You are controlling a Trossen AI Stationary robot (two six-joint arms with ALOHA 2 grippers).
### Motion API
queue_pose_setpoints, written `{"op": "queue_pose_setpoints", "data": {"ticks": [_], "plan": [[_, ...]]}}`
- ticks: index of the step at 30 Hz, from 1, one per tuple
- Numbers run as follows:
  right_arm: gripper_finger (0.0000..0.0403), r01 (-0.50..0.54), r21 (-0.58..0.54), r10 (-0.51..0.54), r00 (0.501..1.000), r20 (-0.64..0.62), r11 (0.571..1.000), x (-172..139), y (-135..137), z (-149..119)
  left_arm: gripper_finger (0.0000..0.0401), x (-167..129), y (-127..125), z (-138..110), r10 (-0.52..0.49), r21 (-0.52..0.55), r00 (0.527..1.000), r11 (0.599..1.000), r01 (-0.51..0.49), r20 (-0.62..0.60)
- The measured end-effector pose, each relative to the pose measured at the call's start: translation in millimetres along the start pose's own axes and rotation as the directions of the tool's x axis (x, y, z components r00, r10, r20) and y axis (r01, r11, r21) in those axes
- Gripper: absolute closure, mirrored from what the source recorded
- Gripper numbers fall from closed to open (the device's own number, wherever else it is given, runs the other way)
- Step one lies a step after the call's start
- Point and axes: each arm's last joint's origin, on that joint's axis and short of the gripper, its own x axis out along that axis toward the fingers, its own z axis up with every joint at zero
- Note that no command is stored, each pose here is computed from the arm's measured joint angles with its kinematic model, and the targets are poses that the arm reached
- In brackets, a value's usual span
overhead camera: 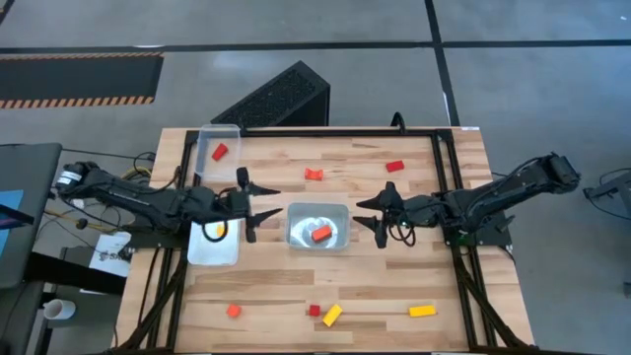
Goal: Sort & place blocks by color
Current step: Put the top red wooden block into the transparent bin
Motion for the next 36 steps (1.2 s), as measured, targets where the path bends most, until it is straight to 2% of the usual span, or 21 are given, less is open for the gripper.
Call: {"op": "queue_pose_setpoints", "data": {"ticks": [9, 19, 23, 26, 29, 36], "plan": [[0.0171, 0.079, 0.005, -0.079, 0.997, -0.018, 0.997, 5.3, -15.5, 2.1, 0.0209, 35.3, 12.7, -30.3, -0.045, -0.01, 0.992, 0.999, 0.044, -0.116], [0.0171, 0.194, -0.065, -0.195, 0.981, -0.013, 0.979, 11.8, -41.2, 9.0, 0.0209, 60.6, 54.1, -57.9, -0.033, -0.066, 0.985, 0.998, 0.022, -0.167], [0.0171, 0.203, -0.091, -0.206, 0.978, -0.019, 0.975, 13.4, -48.5, 11.1, 0.0209, 63.0, 74.2, -60.7, 0.036, -0.134, 0.989, 0.989, -0.056, -0.146], [0.0171, 0.219, -0.101, -0.223, 0.974, -0.033, 0.97, 13.8, -52.4, 10.5, 0.0208, 62.0, 89.7, -62.9, 0.118, -0.203, 0.982, 0.968, -0.147, -0.149], [0.0171, 0.226, -0.117, -0.235, 0.97, -0.064, 0.967, 13.3, -53.6, 7.3, 0.02, 60.4, 100.6, -65.6, 0.154, -0.243, 0.975, 0.951, -0.191, -0.162], [0.0171, 0.225, -0.137, -0.24, 0.965, -0.103, 0.965, 12.3, -52.9, 2.8, 0.016, 63.4, 115.3, -58.5, 0.186, -0.234, 0.938, 0.937, -0.259, -0.293]]}}
